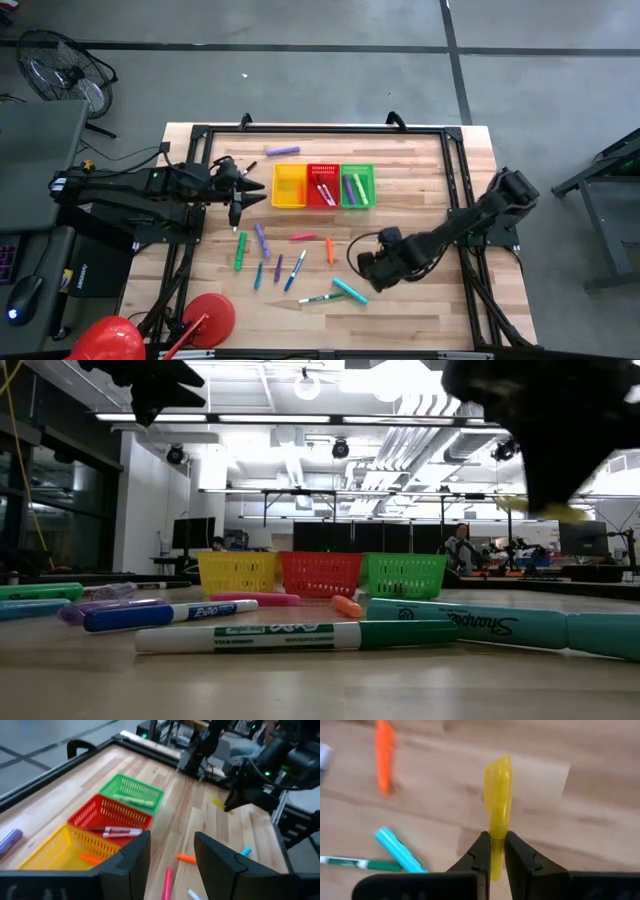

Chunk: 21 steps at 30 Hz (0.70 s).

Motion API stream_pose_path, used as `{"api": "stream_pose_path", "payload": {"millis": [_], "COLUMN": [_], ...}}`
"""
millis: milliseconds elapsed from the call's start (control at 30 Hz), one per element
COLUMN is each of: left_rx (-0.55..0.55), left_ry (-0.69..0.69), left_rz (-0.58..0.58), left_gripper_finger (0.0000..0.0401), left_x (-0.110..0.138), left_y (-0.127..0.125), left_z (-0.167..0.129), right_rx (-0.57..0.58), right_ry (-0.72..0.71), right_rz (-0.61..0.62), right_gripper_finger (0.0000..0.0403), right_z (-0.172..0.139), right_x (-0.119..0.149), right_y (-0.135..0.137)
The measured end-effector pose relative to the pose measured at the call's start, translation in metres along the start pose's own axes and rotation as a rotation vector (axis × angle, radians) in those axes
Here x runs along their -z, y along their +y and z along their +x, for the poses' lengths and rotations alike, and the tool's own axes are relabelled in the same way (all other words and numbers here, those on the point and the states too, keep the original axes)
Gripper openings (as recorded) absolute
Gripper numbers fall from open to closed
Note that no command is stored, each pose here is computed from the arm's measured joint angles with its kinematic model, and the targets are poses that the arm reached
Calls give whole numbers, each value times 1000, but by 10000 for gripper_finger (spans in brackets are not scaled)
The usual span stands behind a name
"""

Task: Pick & Place Markers
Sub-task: Put the yellow pen into the yellow bin

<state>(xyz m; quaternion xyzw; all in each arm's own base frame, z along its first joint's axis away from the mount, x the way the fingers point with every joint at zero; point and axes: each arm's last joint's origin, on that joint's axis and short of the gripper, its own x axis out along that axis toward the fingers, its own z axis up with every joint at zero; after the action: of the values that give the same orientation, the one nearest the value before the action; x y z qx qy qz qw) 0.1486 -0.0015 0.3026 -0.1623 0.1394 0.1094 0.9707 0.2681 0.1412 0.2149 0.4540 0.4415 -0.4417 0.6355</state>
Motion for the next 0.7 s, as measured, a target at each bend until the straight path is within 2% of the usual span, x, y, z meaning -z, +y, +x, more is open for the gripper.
{"api": "stream_pose_path", "payload": {"millis": [367,700], "left_rx": [33,102], "left_ry": [-60,-200], "left_rz": [-7,-32], "left_gripper_finger": [149,149], "left_x": [-7,-18], "left_y": [-7,-20], "left_z": [19,53], "right_rx": [-109,-164], "right_ry": [-311,-478], "right_rz": [-177,-409], "right_gripper_finger": [26,28], "right_z": [-37,-69], "right_x": [-51,-101], "right_y": [-10,-17]}}
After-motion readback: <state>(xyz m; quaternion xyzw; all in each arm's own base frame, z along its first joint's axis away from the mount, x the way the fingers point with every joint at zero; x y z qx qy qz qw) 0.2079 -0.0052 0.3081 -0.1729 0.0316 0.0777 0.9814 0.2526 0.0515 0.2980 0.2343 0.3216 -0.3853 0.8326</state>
